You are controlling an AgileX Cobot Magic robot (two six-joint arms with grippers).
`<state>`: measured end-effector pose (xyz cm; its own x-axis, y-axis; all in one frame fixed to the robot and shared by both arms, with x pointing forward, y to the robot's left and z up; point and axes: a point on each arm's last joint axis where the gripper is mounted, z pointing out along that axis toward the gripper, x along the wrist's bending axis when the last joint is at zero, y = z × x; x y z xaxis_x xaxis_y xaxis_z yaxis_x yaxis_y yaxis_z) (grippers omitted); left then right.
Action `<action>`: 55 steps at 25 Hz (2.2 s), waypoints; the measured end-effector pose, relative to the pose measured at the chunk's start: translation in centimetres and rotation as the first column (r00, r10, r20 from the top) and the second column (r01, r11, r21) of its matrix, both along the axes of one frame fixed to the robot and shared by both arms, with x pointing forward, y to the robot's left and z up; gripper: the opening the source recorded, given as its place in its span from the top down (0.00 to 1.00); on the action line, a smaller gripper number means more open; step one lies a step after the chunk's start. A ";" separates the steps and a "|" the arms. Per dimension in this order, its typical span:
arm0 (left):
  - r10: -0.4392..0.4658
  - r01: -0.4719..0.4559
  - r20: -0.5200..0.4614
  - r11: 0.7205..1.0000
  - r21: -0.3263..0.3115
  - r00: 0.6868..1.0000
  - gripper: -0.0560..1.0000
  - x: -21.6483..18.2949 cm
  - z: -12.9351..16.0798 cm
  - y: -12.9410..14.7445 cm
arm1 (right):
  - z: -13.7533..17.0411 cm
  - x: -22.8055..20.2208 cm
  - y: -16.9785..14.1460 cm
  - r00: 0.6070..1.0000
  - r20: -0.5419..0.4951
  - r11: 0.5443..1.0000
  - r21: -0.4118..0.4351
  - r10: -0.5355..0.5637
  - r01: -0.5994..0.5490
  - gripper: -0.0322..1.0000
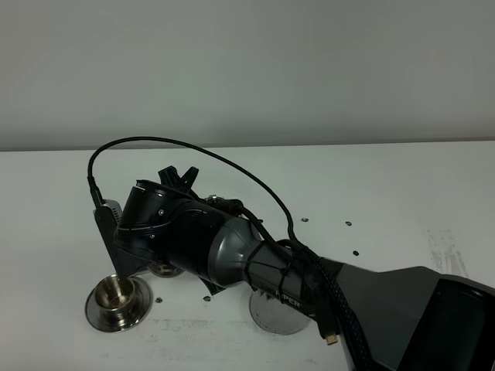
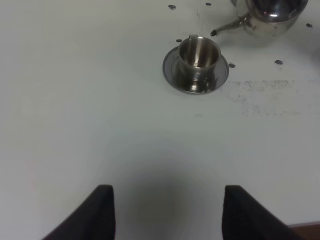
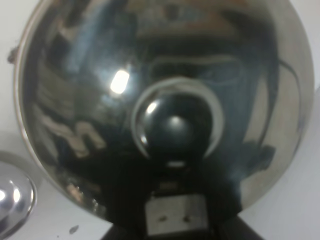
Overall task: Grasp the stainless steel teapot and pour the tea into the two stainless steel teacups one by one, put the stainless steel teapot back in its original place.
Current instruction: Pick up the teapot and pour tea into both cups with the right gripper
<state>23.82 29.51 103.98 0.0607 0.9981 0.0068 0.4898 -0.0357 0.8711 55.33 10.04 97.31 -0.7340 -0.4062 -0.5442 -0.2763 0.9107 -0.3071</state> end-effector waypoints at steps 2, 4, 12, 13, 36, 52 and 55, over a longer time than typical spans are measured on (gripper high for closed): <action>0.000 0.000 0.000 1.000 0.000 1.000 0.47 0.0 0.0 0.0 | 0.0 -0.1 0.1 1.000 0.008 1.000 -0.005 0.002 -0.002 0.79; 0.000 0.000 0.000 1.000 0.000 1.000 0.47 0.0 0.0 0.0 | 0.1 -0.1 0.1 1.000 0.020 1.000 -0.011 0.007 -0.007 0.79; 0.000 0.000 0.000 1.000 0.000 1.000 0.47 0.0 0.0 0.0 | 0.1 -0.8 0.5 0.999 0.043 0.999 -0.045 0.022 -0.020 0.79; 0.000 0.000 0.000 1.000 0.000 1.000 0.47 0.0 0.0 0.0 | 0.0 -0.8 0.6 0.999 0.046 0.999 -0.049 0.024 -0.021 0.79; 0.000 0.000 0.000 1.000 0.000 1.000 0.47 0.0 0.0 0.0 | -0.3 -1.2 1.1 0.992 0.107 0.993 -0.110 0.063 -0.051 0.79; 0.000 0.000 0.000 1.000 0.000 1.000 0.47 0.0 0.0 0.0 | 0.0 -1.2 1.2 0.987 0.149 0.991 -0.129 0.065 -0.046 0.79; 0.000 0.000 0.000 1.000 0.000 1.000 0.47 0.0 0.0 0.0 | 0.0 -1.2 1.2 0.986 0.155 0.991 -0.130 0.063 -0.043 0.79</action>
<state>23.82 29.51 103.98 0.0607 0.9981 0.0068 0.4898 -0.0357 0.8711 54.12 11.26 97.35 -0.6179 -0.5150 -0.5941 -0.2620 0.8473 -0.4620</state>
